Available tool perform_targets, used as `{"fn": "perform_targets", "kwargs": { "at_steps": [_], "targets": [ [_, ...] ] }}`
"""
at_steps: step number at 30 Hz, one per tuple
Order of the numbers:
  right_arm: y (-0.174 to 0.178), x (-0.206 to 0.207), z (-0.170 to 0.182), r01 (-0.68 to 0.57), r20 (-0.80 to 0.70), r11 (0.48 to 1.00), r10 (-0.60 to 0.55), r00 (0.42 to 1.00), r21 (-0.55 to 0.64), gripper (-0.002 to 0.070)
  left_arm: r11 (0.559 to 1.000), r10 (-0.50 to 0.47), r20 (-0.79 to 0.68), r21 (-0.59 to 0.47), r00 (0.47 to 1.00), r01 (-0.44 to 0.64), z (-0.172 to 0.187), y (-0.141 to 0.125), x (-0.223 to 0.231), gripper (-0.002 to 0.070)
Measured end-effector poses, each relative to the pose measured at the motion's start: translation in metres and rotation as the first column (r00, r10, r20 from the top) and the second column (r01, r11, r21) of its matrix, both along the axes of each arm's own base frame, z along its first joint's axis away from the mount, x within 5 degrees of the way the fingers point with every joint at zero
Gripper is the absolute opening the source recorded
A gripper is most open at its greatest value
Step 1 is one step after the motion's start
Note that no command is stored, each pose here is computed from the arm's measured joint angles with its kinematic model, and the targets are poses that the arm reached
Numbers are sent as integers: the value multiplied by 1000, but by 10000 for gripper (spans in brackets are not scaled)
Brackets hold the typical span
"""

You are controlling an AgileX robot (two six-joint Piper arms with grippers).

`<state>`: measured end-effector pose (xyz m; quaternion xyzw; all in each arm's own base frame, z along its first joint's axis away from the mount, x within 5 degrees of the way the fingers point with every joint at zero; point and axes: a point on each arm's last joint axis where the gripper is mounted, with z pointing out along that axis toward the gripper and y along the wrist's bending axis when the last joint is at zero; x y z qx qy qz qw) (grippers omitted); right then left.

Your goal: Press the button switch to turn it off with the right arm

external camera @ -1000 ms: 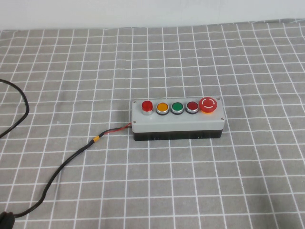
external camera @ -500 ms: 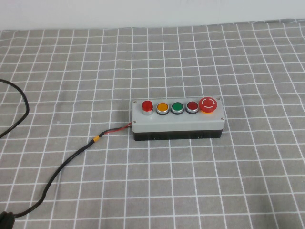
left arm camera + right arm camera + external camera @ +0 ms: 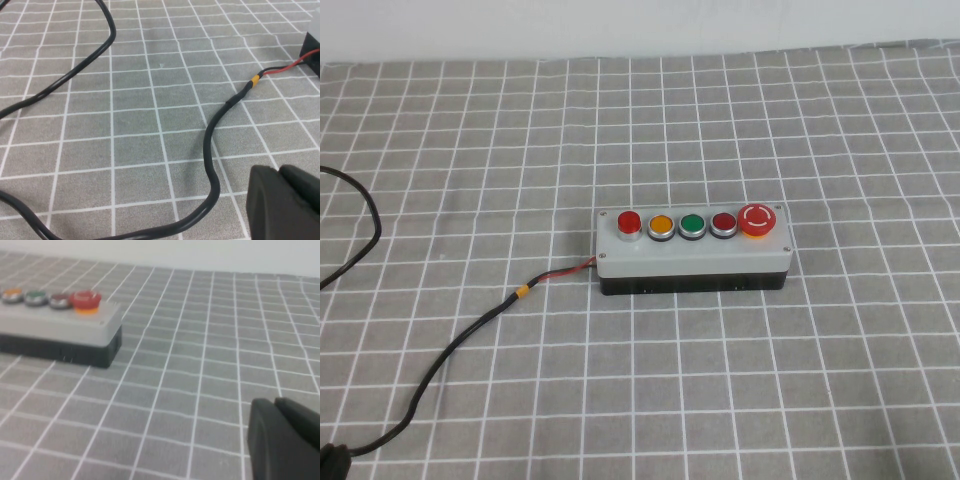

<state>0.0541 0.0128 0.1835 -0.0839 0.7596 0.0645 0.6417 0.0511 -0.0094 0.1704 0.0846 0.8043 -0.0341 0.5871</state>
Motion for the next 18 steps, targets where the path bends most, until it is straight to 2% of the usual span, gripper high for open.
{"fn": "perform_targets", "kwargs": {
  "at_steps": [8, 18],
  "targets": [
    [3, -2, -7, -32, -80, 999, 29, 996, -27, -18, 1000, 0, 0, 0, 1000, 0, 0, 0, 0, -3],
    [4, -3, -8, -37, -91, 999, 36, 995, -8, -18, 1000, 0, 0, 0, 1000, 0, 0, 0, 0, -3]
  ]
}}
